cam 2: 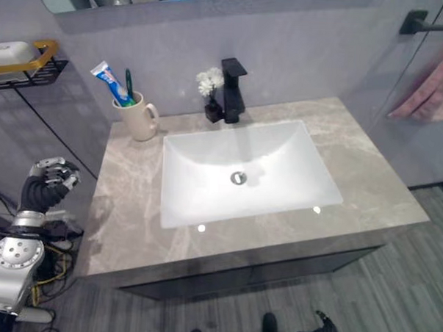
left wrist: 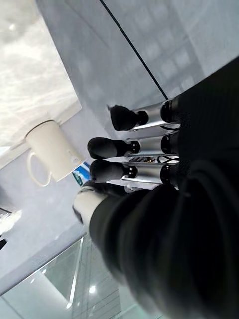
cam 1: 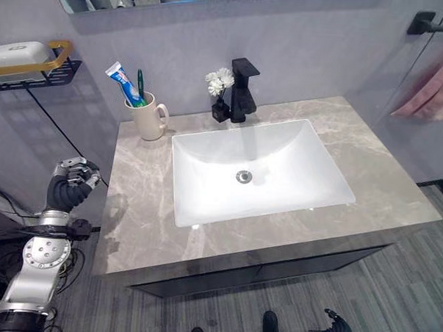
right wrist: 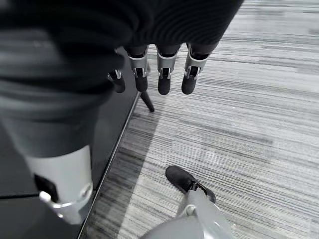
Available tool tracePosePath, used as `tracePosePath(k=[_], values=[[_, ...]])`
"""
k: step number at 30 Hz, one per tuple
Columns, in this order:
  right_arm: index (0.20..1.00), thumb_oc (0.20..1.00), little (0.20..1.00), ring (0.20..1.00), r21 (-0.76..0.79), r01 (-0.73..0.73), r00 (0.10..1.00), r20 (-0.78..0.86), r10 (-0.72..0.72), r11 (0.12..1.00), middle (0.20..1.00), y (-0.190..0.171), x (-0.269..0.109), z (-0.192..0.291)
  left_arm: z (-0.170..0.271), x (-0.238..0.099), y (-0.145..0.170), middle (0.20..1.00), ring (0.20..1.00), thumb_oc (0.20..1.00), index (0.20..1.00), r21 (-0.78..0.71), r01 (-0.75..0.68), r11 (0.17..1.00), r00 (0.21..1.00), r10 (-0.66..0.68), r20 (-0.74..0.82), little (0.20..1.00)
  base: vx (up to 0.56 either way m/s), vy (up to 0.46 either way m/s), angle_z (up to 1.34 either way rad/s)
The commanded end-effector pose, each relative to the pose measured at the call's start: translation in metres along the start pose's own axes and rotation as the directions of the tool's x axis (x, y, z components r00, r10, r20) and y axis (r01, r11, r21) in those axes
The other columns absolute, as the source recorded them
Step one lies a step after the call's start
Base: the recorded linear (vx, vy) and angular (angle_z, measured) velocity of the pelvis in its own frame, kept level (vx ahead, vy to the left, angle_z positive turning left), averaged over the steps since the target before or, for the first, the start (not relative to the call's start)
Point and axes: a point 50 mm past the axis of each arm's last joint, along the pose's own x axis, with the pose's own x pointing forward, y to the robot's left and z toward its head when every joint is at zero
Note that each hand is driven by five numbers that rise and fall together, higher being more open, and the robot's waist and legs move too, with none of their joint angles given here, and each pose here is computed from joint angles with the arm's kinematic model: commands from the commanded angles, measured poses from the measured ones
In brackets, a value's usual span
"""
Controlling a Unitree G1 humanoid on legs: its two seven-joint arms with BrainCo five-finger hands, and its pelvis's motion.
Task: Put brush and paste in cup on sink, flatten towel.
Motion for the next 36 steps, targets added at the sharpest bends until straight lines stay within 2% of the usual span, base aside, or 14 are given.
tracePosePath(k=[1,4,7,11,19,20,25,36], values=[[1.000,1.000,1.000,1.000,-0.081,-0.023,1.000,0.001,0.024,0.996,1.000,-0.004,0.000,-0.002,0.009,0.017,0.025,0.200,0.200,0.200,0.200,-0.065,-0.078,0.995,0.996,0.081,0.037,0.200,0.06,0.054,-0.01],[1.000,1.000,1.000,1.000,-0.092,-0.027,1.000,-0.014,0.025,0.995,1.000,-0.006,-0.001,-0.006,0.006,0.030,0.034,0.200,0.200,0.200,0.200,-0.074,-0.103,0.992,0.995,0.103,0.003,0.200,0.02,0.021,-0.02],[1.000,1.000,1.000,1.000,-0.093,-0.020,1.000,-0.021,0.019,0.995,1.000,-0.011,-0.002,-0.009,0.004,0.051,0.059,0.200,0.200,0.200,0.200,0.006,-0.162,0.987,0.985,0.162,-0.051,0.200,0.00,-0.008,-0.07],[1.000,1.000,1.000,1.000,-0.096,-0.015,1.000,0.003,0.015,0.995,1.000,-0.015,0.000,-0.002,0.017,0.075,0.075,0.200,0.200,0.200,0.200,0.027,-0.226,0.974,0.973,0.227,-0.048,0.200,-0.04,-0.031,-0.28],[1.000,1.000,1.000,1.000,-0.083,-0.006,0.993,0.119,0.016,0.997,1.000,-0.018,0.006,0.029,0.061,0.117,0.098,0.200,0.200,0.200,0.200,0.093,-0.330,0.939,0.944,0.331,0.008,0.200,-0.05,-0.044,-0.18],[1.000,1.000,1.000,1.000,-0.092,-0.008,0.986,0.168,0.023,0.996,1.000,-0.020,0.007,0.042,0.075,0.127,0.108,0.200,0.200,0.200,0.200,0.121,-0.366,0.923,0.930,0.367,0.013,0.200,-0.06,-0.054,-0.28],[1.000,1.000,1.000,1.000,-0.051,0.003,0.978,0.209,0.008,0.999,1.000,-0.023,0.010,0.056,0.096,0.135,0.124,0.200,0.200,0.200,0.200,0.143,-0.428,0.892,0.903,0.427,0.041,0.200,-0.04,-0.047,-0.16],[1.000,1.000,1.000,1.000,-0.021,-0.005,0.982,0.191,0.008,1.000,1.000,-0.025,0.007,0.046,0.122,0.142,0.144,0.200,0.200,0.200,0.200,0.179,-0.498,0.849,0.866,0.498,0.048,0.200,0.03,-0.018,-0.11]])
